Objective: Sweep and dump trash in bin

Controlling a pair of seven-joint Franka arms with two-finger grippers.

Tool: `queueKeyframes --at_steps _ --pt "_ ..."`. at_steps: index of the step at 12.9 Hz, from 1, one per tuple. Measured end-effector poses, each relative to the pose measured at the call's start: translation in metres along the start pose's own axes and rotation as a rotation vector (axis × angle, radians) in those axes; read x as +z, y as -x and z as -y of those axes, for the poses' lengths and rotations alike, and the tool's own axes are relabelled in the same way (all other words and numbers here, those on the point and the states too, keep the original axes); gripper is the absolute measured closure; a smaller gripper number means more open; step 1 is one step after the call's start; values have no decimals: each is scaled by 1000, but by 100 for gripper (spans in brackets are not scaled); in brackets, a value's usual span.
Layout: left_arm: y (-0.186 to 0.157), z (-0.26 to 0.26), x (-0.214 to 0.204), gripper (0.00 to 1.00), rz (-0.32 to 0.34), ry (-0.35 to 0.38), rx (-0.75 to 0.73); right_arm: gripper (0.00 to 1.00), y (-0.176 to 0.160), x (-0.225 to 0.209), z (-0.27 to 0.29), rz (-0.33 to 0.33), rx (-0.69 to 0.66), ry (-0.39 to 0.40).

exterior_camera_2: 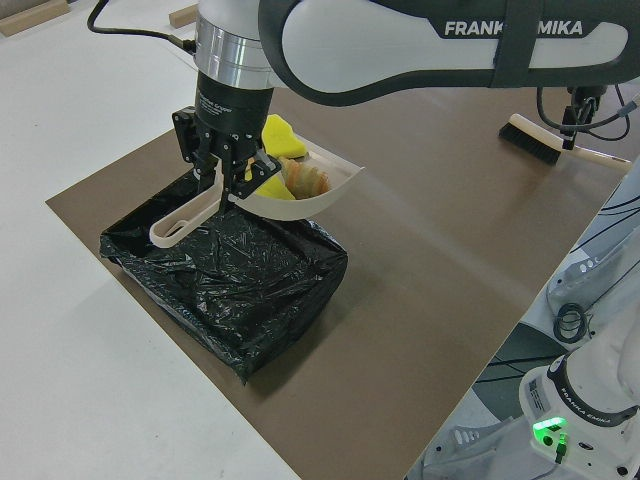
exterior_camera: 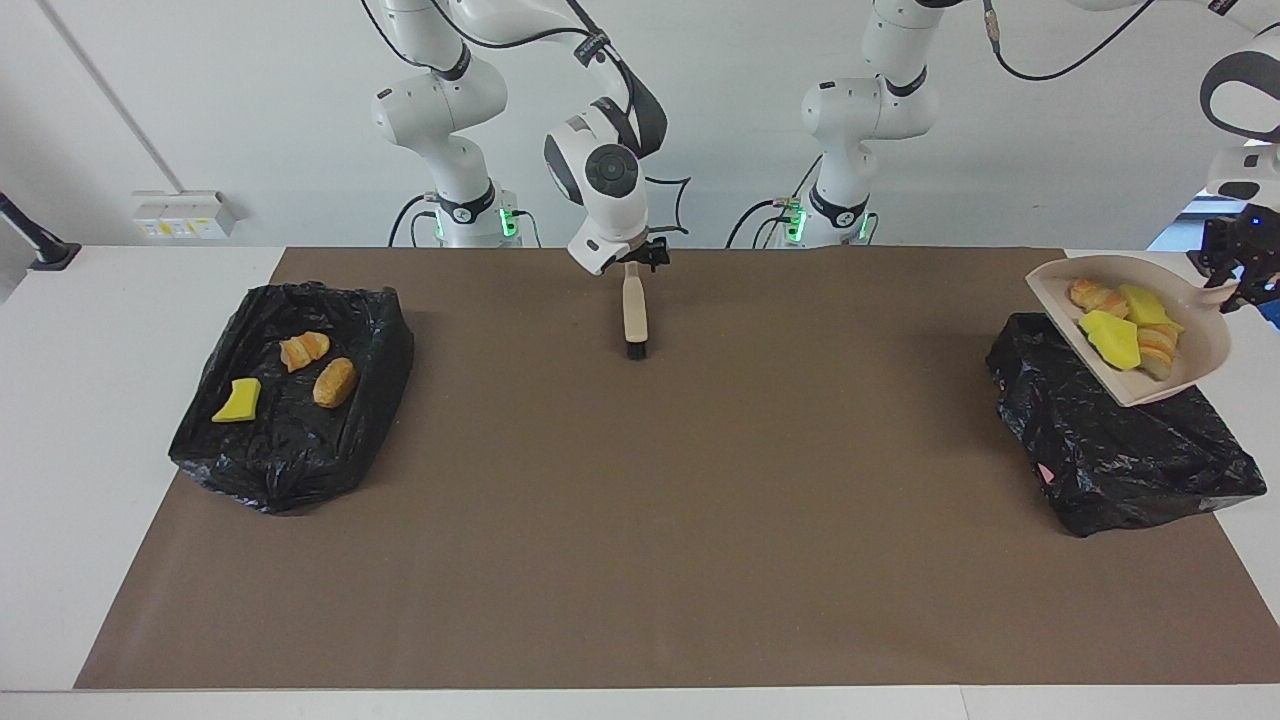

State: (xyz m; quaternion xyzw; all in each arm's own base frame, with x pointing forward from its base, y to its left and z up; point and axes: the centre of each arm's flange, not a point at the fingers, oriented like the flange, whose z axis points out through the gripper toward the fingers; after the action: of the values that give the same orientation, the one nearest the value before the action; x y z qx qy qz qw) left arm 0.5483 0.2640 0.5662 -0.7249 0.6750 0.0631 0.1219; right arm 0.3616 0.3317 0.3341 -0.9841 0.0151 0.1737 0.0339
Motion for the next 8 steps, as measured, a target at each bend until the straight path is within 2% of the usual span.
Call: queueKeyframes --at_steps 3,8 --pt "23 12 15 68 137 -49 37 0 -43 -29 -16 -85 21 8" --pt "11 40 70 68 304 -30 65 0 -95 -90 -67 -258 46 96"
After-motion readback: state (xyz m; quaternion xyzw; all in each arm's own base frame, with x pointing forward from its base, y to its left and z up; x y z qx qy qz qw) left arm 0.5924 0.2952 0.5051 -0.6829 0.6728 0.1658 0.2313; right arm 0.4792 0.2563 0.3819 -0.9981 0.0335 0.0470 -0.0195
